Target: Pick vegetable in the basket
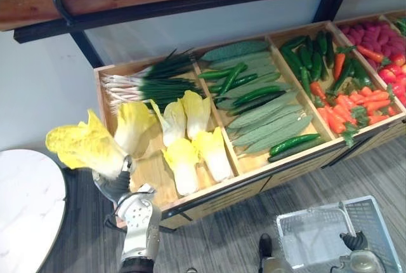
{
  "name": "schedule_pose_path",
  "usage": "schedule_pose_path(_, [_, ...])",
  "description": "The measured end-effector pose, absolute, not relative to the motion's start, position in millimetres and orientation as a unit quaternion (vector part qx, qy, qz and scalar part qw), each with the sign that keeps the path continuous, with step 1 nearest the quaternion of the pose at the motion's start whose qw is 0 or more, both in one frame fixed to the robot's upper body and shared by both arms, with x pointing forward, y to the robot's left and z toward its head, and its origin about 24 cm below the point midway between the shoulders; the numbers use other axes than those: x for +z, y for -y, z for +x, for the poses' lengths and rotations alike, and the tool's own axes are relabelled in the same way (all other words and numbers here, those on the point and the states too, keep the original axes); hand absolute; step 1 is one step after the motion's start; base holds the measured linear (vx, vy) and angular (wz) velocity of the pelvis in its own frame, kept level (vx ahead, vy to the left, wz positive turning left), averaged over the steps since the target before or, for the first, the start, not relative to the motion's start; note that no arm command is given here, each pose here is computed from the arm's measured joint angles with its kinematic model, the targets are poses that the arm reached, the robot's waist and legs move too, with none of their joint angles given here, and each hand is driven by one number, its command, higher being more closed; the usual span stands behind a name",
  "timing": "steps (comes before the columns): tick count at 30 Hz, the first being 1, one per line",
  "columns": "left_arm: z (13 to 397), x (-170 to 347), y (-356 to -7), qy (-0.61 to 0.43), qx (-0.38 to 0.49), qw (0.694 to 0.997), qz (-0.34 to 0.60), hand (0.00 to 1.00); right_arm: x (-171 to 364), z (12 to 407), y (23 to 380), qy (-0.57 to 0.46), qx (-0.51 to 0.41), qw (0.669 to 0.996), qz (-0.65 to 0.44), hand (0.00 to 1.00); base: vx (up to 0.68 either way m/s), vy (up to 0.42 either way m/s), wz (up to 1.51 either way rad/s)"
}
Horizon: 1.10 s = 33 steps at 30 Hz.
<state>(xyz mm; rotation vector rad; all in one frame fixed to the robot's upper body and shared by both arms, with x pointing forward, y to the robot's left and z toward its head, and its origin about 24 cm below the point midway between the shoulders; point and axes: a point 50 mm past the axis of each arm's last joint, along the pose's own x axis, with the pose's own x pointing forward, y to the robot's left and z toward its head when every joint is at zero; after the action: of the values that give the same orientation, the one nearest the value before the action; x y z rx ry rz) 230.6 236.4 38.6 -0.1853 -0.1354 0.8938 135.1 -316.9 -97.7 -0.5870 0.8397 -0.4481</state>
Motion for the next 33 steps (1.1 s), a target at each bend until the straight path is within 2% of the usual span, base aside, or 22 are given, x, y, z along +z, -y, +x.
schedule_pose_path(8, [241.9, 87.0, -214.7, 0.17, 0.297, 0.94, -0.019, 1.0, -80.7, 144.1, 329.9, -0.372, -0.195, 0.847, -0.325, 1.0, -0.02, -0.01, -0.18])
schedule_pose_path(12, [248.6, 94.8, -184.1, 0.173, 0.146, 0.974, 0.03, 1.0, -58.1, 161.6, 343.9, -0.347, -0.117, 0.835, -0.41, 1.0, 0.0, -0.006, -0.41])
schedule_pose_path(16, [246.7, 90.3, -149.7, 0.158, -0.012, 0.985, 0.07, 1.0, -34.3, 175.5, 356.5, -0.318, -0.076, 0.822, -0.466, 1.0, -0.01, 0.002, -0.45])
schedule_pose_path(19, [244.9, 88.0, -134.9, 0.152, -0.102, 0.978, 0.102, 1.0, -14.0, 188.7, 362.3, -0.292, -0.04, 0.811, -0.506, 1.0, -0.01, 0.005, -0.48])
schedule_pose_path(24, [236.2, 84.4, -118.4, 0.147, -0.213, 0.956, 0.136, 1.0, 3.9, 213.1, 347.7, -0.251, 0.038, 0.786, -0.563, 1.0, -0.02, -0.008, -0.33])
schedule_pose_path(28, [224.8, 84.2, -89.5, 0.16, -0.321, 0.923, 0.137, 1.0, 17.3, 228.6, 332.5, -0.215, 0.096, 0.773, -0.589, 1.0, -0.03, -0.028, -0.24])
schedule_pose_path(30, [214.7, 86.3, -72.1, 0.174, -0.388, 0.894, 0.142, 1.0, 29.6, 240.1, 319.6, -0.178, 0.134, 0.759, -0.612, 1.0, -0.03, -0.026, -0.26])
schedule_pose_path(33, [208.1, 87.1, -57.2, 0.183, -0.434, 0.87, 0.142, 1.0, 38.6, 244.6, 308.7, -0.146, 0.166, 0.741, -0.634, 1.0, 0.0, -0.031, -0.22])
